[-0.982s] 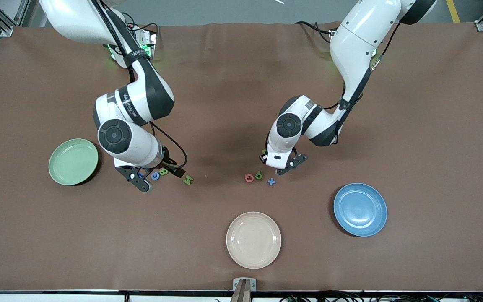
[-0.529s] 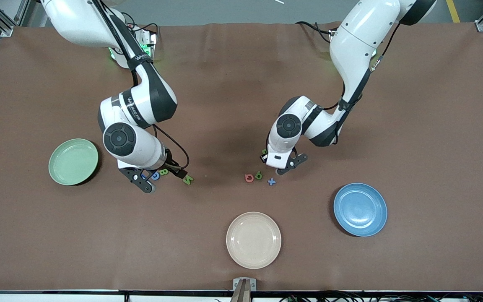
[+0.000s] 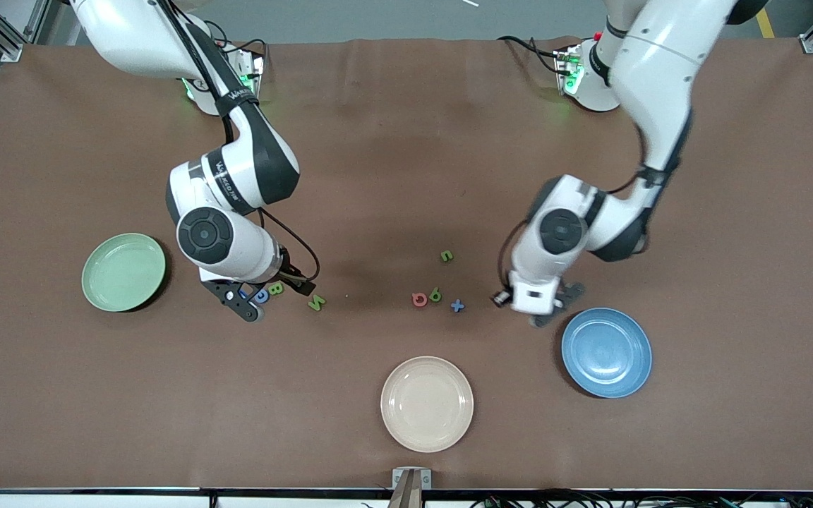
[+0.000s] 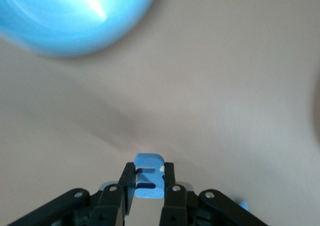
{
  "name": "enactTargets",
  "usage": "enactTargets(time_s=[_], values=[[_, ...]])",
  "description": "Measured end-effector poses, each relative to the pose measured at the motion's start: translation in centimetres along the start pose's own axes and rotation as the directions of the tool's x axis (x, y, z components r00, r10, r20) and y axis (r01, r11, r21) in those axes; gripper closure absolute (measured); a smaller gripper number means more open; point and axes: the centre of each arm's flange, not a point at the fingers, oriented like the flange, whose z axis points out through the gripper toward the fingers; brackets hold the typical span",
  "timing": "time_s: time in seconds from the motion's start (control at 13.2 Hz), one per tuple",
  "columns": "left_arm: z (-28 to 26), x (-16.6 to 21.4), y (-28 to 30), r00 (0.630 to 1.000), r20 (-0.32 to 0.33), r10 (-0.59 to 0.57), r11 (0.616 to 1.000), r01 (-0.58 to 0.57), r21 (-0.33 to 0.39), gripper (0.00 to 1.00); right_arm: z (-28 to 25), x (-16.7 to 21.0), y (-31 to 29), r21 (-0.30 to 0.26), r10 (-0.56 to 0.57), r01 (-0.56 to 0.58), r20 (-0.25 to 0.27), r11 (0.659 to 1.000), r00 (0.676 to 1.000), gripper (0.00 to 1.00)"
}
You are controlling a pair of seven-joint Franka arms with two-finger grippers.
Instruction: Sort upper and lower case letters into plates
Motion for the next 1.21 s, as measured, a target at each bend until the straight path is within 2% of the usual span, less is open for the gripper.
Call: enactTargets(time_s=[0.23, 0.45, 0.53, 0.68, 0.83, 0.98, 1.06, 1.21], values=[[-0.4, 9.3, -6.0, 1.000, -0.014, 0.005, 1.000, -0.005, -0.002, 0.73, -0.4, -3.3, -2.8, 0.104, 0.161, -0.157, -0.035, 0.982, 0.986, 0.01], [2.2, 12.8, -8.6, 1.000, 0.009, 0.030, 0.999, -0.030, 0.013, 0.73, 1.8, -6.5, -5.8, 0.182, 0.341, -0.333, -0.019, 0.925, 0.940, 0.01], [3.2, 13.5, -9.1, 0.999, 0.017, 0.036, 0.999, -0.036, 0.016, 0.69, 3.3, -7.0, -6.7, 0.192, 0.393, -0.384, -0.008, 0.903, 0.920, 0.01], [4.1, 13.5, -9.1, 0.999, 0.029, 0.038, 0.999, -0.039, 0.018, 0.47, 5.8, -8.2, -8.7, 0.213, 0.479, -0.471, 0.016, 0.856, 0.877, 0.01], [3.8, 11.6, -7.5, 0.998, 0.045, 0.043, 0.999, -0.044, 0.020, 0.27, 8.0, -9.8, -10.8, 0.229, 0.530, -0.523, 0.037, 0.821, 0.847, 0.01], [2.7, 6.4, -3.8, 0.996, 0.081, 0.026, 0.999, -0.029, 0.031, 0.07, 9.9, -11.3, -12.6, 0.256, 0.533, -0.526, 0.050, 0.811, 0.845, 0.01], [2.1, 2.7, -1.4, 0.995, 0.099, 0.012, 0.999, -0.016, 0.037, 0.00, 10.8, -12.0, -13.3, 0.273, 0.532, -0.525, 0.057, 0.806, 0.845, 0.01], [1.4, -5.2, 2.7, 0.992, 0.125, -0.001, 0.999, -0.004, 0.041, 0.00, 12.1, -12.9, -14.4, 0.306, 0.538, -0.533, 0.074, 0.789, 0.840, 0.01]])
